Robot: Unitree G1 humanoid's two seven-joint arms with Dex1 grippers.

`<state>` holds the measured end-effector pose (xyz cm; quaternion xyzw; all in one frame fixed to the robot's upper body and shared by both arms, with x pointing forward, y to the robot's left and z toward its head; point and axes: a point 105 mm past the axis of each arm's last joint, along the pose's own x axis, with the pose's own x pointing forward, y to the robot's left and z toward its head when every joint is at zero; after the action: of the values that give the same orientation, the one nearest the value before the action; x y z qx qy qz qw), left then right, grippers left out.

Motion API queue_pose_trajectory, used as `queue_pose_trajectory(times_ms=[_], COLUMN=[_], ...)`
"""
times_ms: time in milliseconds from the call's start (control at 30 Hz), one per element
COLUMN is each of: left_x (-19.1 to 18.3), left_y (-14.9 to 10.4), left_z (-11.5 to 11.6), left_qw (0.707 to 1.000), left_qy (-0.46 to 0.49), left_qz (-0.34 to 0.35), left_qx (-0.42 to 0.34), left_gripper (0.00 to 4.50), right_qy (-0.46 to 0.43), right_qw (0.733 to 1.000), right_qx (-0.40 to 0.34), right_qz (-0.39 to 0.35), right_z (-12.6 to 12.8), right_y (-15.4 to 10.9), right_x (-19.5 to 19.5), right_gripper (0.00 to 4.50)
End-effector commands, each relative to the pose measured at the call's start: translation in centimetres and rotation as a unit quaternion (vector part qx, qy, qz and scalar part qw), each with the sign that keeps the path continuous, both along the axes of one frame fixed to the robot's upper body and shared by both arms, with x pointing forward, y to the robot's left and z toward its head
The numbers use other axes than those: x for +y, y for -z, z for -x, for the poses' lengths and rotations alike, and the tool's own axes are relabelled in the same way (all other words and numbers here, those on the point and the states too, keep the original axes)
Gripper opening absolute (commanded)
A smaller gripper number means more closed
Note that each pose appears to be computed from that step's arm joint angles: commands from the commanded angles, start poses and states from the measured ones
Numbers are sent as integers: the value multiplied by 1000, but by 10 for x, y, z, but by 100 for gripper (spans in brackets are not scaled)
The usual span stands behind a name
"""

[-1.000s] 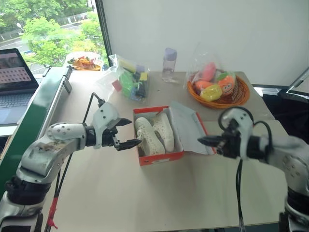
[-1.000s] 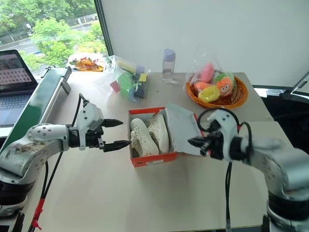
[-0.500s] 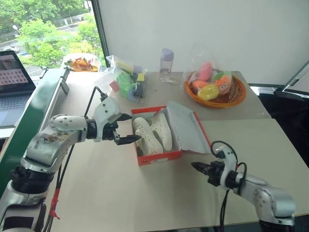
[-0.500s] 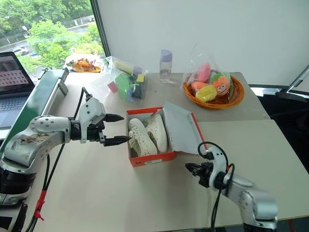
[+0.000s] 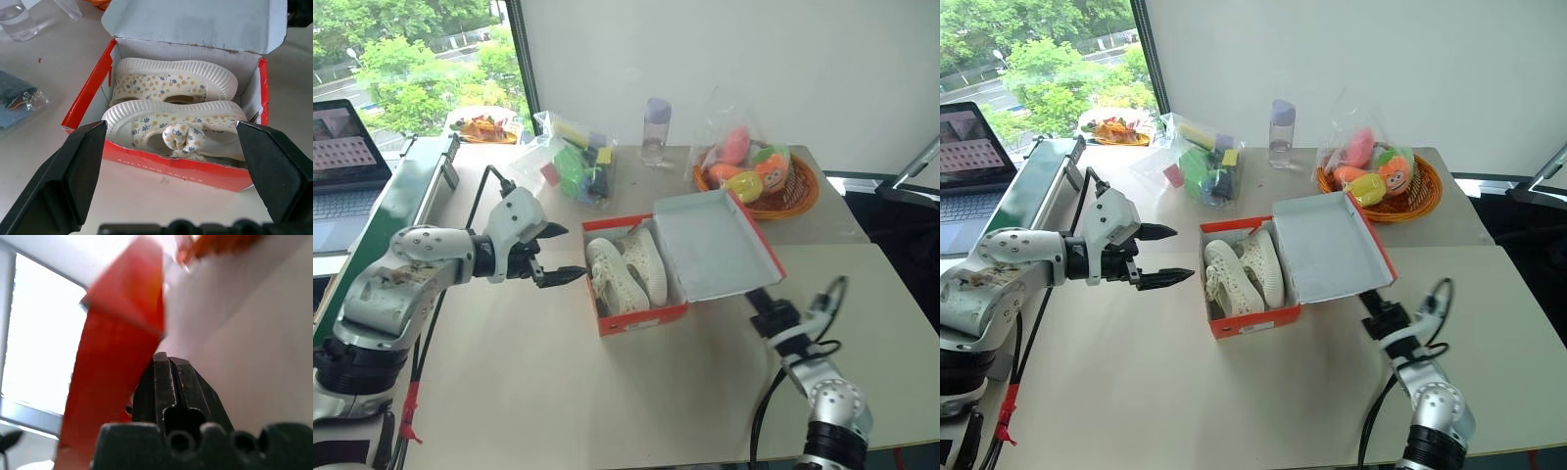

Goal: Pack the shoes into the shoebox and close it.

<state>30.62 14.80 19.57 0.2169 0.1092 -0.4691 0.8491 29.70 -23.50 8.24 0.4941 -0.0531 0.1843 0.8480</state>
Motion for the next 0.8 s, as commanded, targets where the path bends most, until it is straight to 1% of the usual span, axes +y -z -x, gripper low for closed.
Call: queue_pose_trajectory(times_ms=[33, 133, 233, 267, 333, 467, 600, 667, 700, 800], left_x=[4, 5, 7, 8, 10, 15, 19, 21, 22, 23], left_y=[-11, -10, -6, -5, -5, -3, -1, 0, 1, 3], left_z=[0, -1, -1, -1, 1, 6, 12, 15, 16, 21], left_qw=[1000, 1000, 1000, 1000, 999, 999, 998, 997, 997, 996], left_qy=[-3, -7, -11, -13, -22, -39, -58, -69, -75, -86], left_qz=[-5, -8, -15, -16, -14, -14, -12, -10, -8, -3], left_qx=[-23, -23, -21, -20, -21, -23, -23, -24, -23, -22], left_gripper=[450, 450, 450, 450, 450, 450, 450, 450, 450, 450], right_qy=[-58, -120, -183, -203, -245, -298, -334, -363, -381, -426], right_qw=[995, 987, 971, 965, 946, 915, 882, 853, 831, 775], right_qx=[-77, -97, -119, -119, -125, -133, -138, -138, -141, -151], right_qz=[15, 50, 99, 116, 173, 236, 302, 348, 380, 443], right_z=[10, 11, 10, 8, 2, -5, -16, -22, -25, -32], right_y=[-36, -56, -77, -82, -92, -105, -106, -104, -100, -88], right_x=[19, 49, 83, 93, 114, 134, 147, 161, 171, 193], right_gripper=[1, 1, 1, 1, 1, 1, 1, 1, 1, 1])
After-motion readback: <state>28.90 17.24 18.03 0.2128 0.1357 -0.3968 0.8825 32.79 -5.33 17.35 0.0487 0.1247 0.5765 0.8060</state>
